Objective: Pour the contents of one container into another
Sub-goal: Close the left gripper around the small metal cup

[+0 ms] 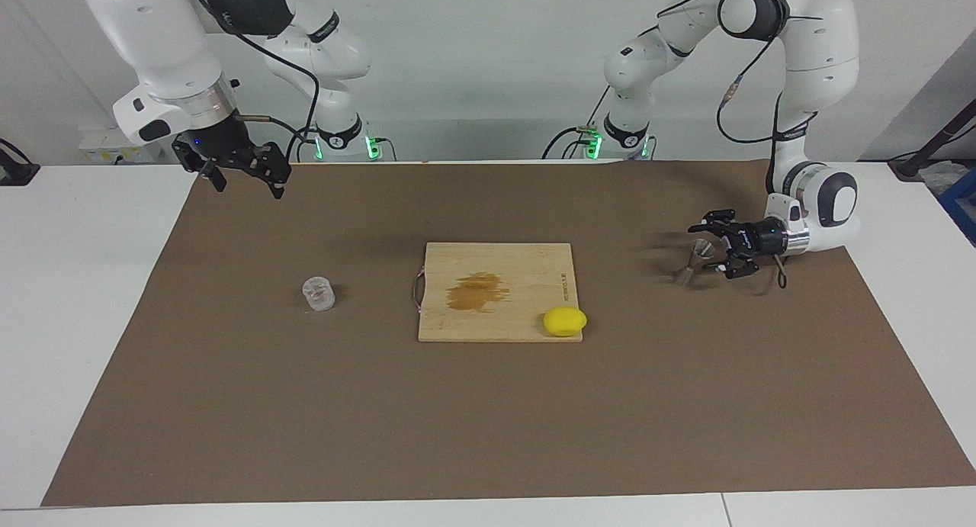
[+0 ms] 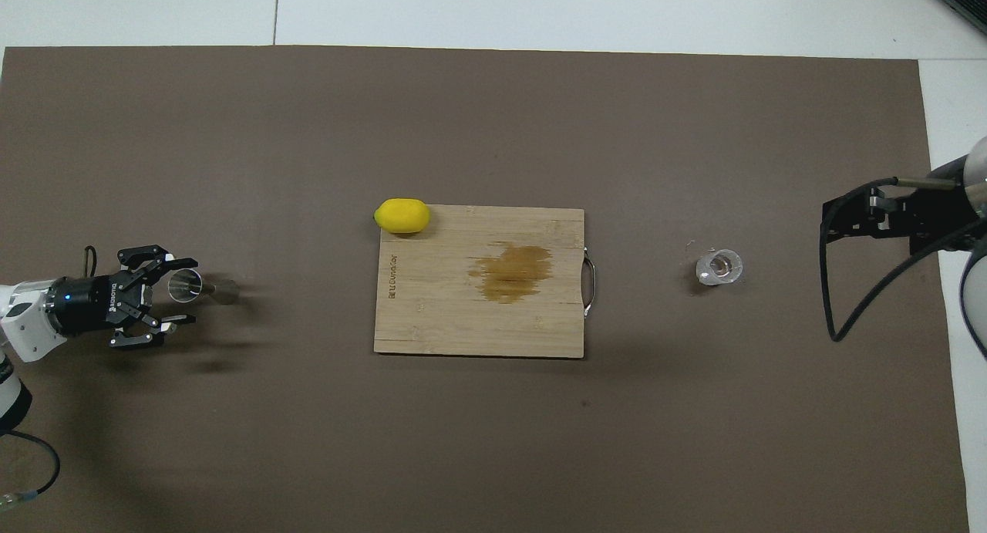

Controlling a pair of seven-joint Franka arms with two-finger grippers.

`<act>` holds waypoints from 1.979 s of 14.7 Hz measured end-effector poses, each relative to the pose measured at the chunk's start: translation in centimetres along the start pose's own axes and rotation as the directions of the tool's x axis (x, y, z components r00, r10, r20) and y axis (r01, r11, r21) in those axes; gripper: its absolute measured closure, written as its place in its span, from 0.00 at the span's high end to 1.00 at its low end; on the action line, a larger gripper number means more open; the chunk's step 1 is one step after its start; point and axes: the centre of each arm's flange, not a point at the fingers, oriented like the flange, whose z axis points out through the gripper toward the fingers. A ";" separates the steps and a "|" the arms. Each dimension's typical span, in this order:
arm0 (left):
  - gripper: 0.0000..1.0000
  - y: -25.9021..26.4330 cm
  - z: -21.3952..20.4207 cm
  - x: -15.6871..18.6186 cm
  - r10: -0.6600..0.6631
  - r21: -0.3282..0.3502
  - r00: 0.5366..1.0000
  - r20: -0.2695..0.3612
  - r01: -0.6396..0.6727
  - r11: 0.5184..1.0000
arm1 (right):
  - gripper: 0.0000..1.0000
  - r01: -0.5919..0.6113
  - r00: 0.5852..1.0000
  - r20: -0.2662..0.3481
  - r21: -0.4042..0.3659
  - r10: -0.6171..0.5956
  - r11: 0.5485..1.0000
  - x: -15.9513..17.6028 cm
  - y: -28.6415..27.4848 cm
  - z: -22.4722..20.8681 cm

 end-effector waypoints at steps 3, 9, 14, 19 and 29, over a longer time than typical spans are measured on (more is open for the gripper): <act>0.83 0.0 0.0 0.0 0.003 0.001 1.000 0.000 -0.003 1.000 | 1.00 0.000 1.000 0.000 0.000 0.000 1.000 0.0 0.0 0.0; 0.58 0.0 -0.1 0.0 0.006 0.004 1.000 -0.001 -0.006 1.000 | 1.00 0.000 1.000 0.000 0.000 0.000 1.000 0.0 0.0 0.0; 0.50 0.0 -0.2 0.0 0.007 0.007 1.000 0.000 -0.007 1.000 | 1.00 0.000 1.000 0.000 0.000 0.000 1.000 0.0 0.0 0.0; 0.50 0.0 -0.3 0.0 0.007 0.007 1.000 0.000 -0.007 1.000 | 1.00 0.000 1.000 0.000 0.000 0.000 1.000 0.0 0.0 0.0; 0.50 0.0 -0.1 0.1 0.008 0.004 1.000 -0.001 -0.008 1.000 | 1.00 -0.001 1.000 0.000 0.000 0.001 1.000 0.0 0.1 0.0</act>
